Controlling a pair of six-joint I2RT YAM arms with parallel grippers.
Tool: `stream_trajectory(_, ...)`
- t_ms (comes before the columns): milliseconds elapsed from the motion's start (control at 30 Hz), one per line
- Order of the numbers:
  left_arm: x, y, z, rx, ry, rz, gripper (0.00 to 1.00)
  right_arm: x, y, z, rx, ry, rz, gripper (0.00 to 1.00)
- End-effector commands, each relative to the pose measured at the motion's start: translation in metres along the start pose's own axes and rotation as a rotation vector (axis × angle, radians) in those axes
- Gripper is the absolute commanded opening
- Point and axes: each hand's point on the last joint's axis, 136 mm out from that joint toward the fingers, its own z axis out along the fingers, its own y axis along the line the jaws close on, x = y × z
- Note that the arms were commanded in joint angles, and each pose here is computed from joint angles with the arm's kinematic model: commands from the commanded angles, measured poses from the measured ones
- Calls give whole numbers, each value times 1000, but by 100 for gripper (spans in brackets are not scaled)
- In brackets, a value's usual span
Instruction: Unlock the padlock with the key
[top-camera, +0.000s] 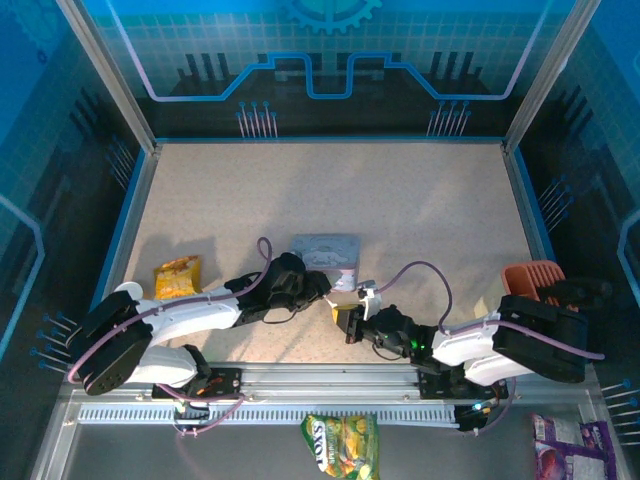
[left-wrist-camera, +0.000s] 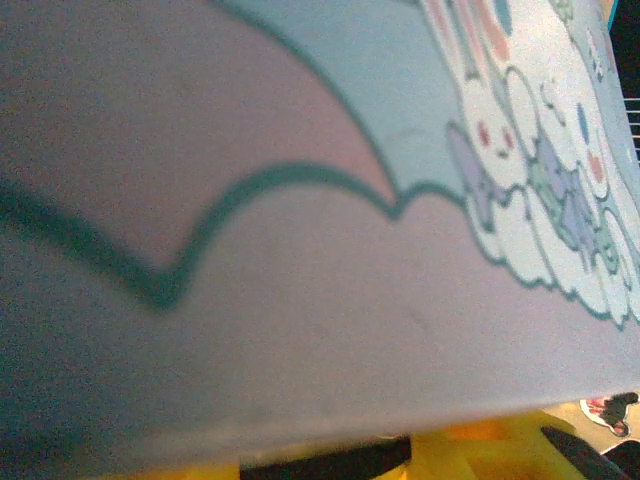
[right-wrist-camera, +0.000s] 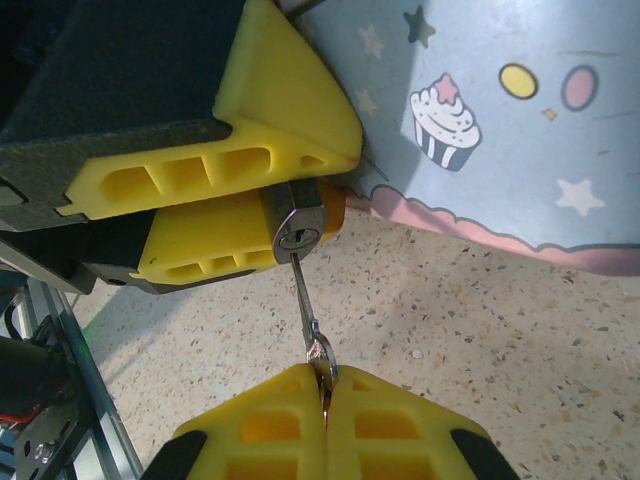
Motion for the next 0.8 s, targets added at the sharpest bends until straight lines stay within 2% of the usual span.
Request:
stream_trajectory(0, -3, -21, -9, 85, -7, -9, 16, -16, 7, 4, -12, -64, 9, 0)
stream_trajectory(767, -3, -16, -11, 62, -30, -2, 15, -17, 2, 1, -10, -93, 30, 0)
